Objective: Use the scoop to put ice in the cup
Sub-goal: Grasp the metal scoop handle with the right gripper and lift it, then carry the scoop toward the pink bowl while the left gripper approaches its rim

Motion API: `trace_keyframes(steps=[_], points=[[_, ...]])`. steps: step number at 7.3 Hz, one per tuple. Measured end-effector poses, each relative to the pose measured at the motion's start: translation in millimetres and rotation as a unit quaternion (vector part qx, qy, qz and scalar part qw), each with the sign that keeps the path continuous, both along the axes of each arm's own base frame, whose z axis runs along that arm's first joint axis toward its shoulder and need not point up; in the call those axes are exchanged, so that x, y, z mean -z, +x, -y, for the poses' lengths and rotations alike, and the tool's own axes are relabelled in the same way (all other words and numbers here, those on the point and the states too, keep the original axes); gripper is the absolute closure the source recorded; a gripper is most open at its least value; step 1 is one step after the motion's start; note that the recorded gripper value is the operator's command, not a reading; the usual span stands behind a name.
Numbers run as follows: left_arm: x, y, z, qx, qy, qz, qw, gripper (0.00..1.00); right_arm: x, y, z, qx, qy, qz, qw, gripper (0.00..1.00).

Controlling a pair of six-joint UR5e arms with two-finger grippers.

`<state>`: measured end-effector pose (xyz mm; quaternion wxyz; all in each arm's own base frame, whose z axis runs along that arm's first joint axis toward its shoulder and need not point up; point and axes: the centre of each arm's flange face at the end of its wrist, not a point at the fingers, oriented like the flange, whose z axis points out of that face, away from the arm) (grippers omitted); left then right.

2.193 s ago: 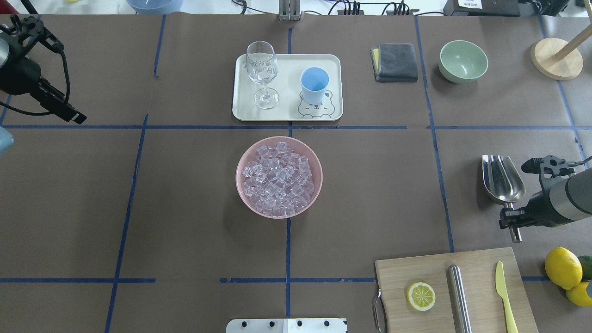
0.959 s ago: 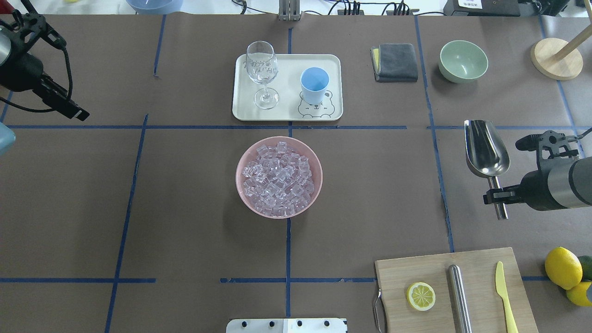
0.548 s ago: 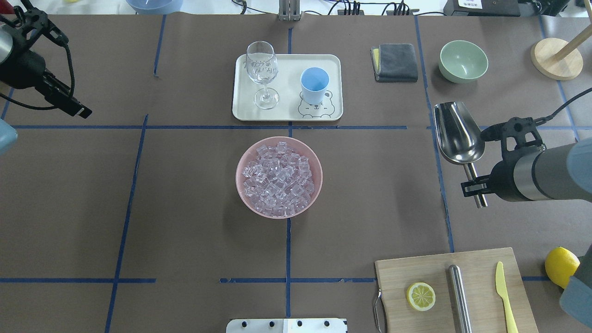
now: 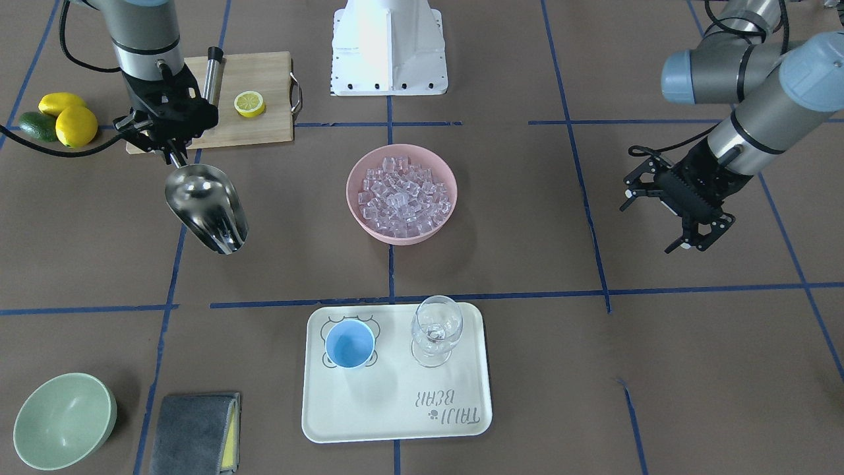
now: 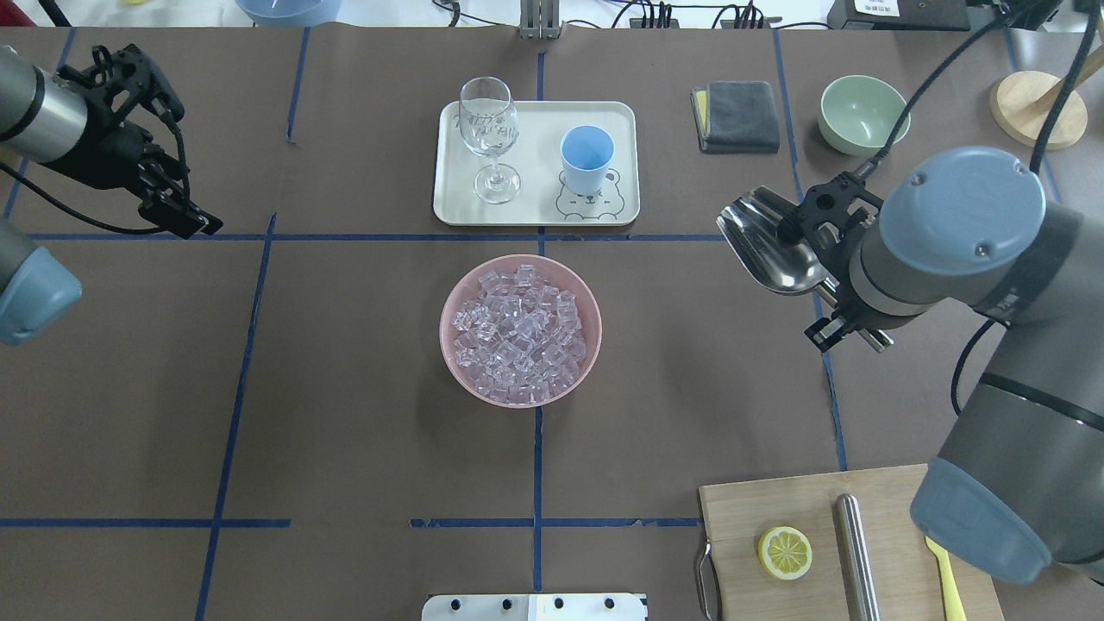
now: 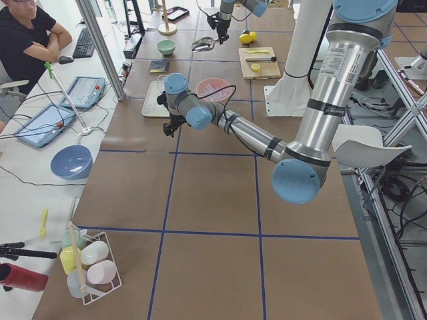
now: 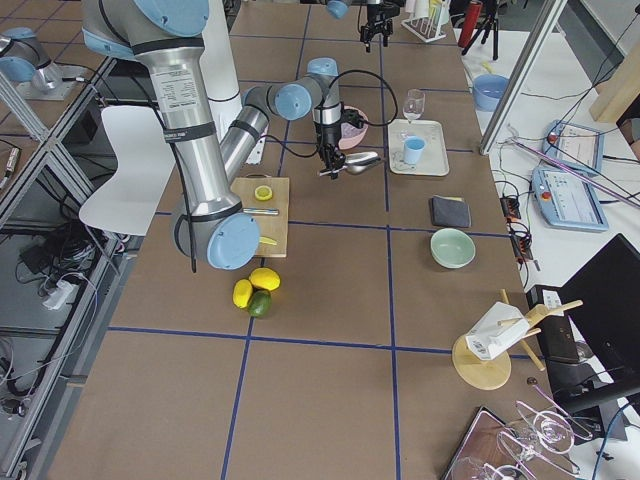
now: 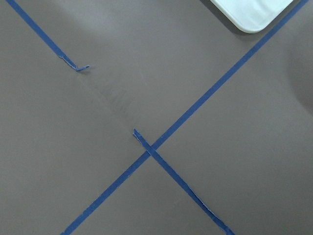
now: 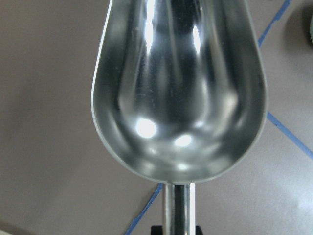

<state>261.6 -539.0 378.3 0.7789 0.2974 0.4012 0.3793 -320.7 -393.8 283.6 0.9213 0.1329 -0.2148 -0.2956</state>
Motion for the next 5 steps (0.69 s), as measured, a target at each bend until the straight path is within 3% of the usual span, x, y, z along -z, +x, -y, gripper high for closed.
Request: trace_keyframes(steps=[1,3,5], points=[[6,22,-10,-0.016,0.035,-0.019,0.9991,0.00,7,7,9,0.053,0.026,-0.015,0.9982,1.00],[21,68,-37,-0.056,0.089,-0.056,0.9929,0.00,12,19,21,0.139,0.074,-0.031,0.9870,1.00],[21,98,-59,-0.083,0.145,-0.105,0.9803,0.00,18,23,26,0.175,0.090,-0.041,0.9796,1.00]])
